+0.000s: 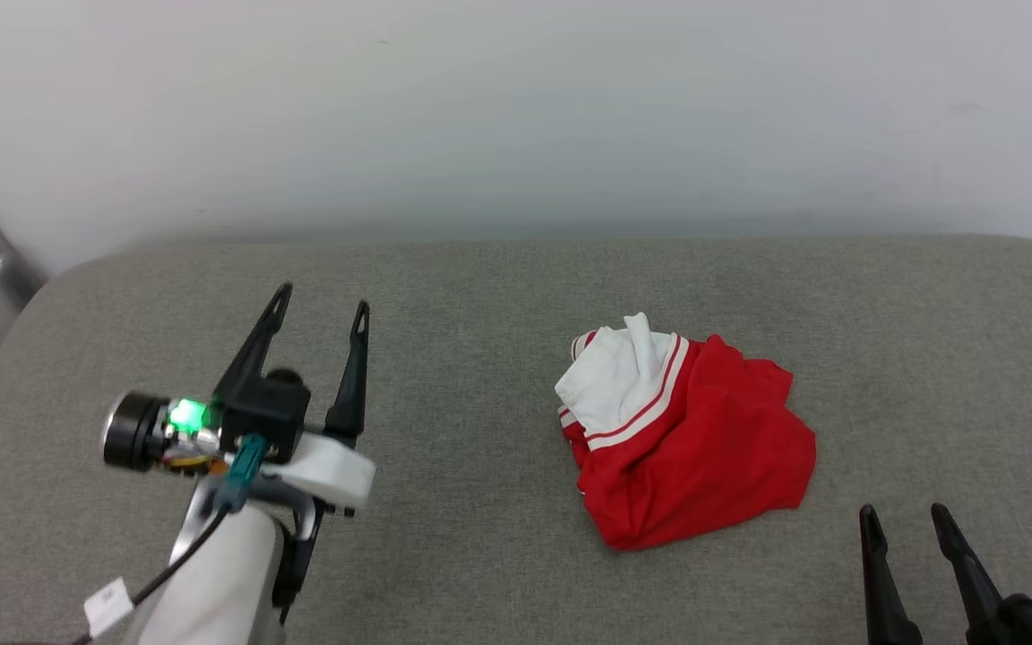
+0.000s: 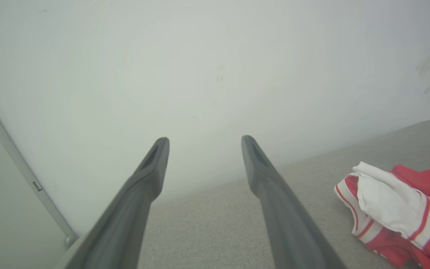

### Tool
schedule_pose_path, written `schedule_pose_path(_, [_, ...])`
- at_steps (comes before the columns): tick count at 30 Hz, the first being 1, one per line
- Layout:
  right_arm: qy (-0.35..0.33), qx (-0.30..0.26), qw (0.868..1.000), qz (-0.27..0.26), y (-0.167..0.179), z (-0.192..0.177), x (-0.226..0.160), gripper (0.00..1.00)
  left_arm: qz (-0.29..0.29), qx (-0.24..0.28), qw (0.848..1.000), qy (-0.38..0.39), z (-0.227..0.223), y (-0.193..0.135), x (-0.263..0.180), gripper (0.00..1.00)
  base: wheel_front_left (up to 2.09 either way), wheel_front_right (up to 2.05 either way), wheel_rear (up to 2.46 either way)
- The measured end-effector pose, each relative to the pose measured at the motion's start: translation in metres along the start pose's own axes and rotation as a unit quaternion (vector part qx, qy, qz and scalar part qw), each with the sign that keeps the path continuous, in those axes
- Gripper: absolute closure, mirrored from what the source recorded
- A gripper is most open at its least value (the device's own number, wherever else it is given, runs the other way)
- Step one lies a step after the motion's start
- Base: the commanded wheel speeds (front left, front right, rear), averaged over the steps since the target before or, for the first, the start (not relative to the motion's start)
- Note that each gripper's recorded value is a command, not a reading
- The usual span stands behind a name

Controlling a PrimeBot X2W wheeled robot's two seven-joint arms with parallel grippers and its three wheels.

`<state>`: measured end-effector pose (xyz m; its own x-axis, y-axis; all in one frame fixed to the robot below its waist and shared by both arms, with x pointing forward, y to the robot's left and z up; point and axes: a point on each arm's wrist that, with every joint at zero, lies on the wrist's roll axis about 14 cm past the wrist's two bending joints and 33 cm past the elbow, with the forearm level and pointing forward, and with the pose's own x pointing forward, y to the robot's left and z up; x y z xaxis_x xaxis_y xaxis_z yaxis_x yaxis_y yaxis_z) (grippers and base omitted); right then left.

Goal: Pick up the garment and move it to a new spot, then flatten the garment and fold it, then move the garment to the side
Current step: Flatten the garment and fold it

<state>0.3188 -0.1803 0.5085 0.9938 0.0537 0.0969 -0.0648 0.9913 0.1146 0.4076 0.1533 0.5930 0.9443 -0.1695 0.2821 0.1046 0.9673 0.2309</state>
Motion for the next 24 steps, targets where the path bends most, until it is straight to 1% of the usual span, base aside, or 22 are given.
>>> schedule_pose_path(2, [0.000, -0.001, 1.000, 0.000, 0.000, 0.000, 0.002, 0.00, -0.026, 0.015, 0.999, -0.017, 0.015, -0.006, 0.023, 0.00, 0.00, 0.00, 0.00])
schedule_pose_path(5, [0.001, -0.001, 1.000, -0.006, -0.003, -0.001, 0.003, 0.00, -0.067, 0.036, 0.997, -0.017, 0.031, -0.018, 0.056, 0.00, 0.00, 0.00, 0.00])
schedule_pose_path(8, [0.001, -0.002, 1.000, -0.013, -0.007, -0.001, 0.006, 0.00, -0.106, 0.044, 0.993, -0.016, 0.046, -0.034, 0.084, 0.00, 0.00, 0.00, 0.00])
schedule_pose_path(12, [0.007, -0.002, 1.000, -0.020, -0.012, -0.004, 0.012, 0.00, -0.156, 0.049, 0.986, 0.017, 0.048, -0.061, 0.117, 0.00, 0.00, 0.00, 0.00])
schedule_pose_path(15, [0.012, -0.002, 1.000, -0.027, -0.016, -0.008, 0.016, 0.00, -0.198, 0.049, 0.976, 0.071, 0.032, -0.089, 0.131, 0.00, 0.00, 0.00, 0.00])
schedule_pose_path(18, [0.014, -0.001, 0.999, -0.036, -0.022, -0.009, 0.020, 0.00, -0.267, 0.070, 0.952, 0.134, 0.007, -0.128, 0.130, 0.00, 0.00, 0.00, 0.00])
schedule_pose_path(20, [0.016, 0.000, 0.999, -0.043, -0.026, -0.011, 0.023, 0.00, -0.304, 0.087, 0.935, 0.164, -0.003, -0.145, 0.130, 0.00, 0.00, 0.00, 0.00])
schedule_pose_path(23, [0.021, 0.003, 0.998, -0.054, -0.032, -0.015, 0.026, 0.00, -0.353, 0.108, 0.903, 0.222, -0.027, -0.164, 0.124, 0.00, 0.00, 0.00, 0.00])
schedule_pose_path(24, [0.023, 0.003, 0.998, -0.056, -0.034, -0.016, 0.027, 0.00, -0.369, 0.116, 0.890, 0.242, -0.035, -0.170, 0.119, 0.00, 0.00, 0.00, 0.00])
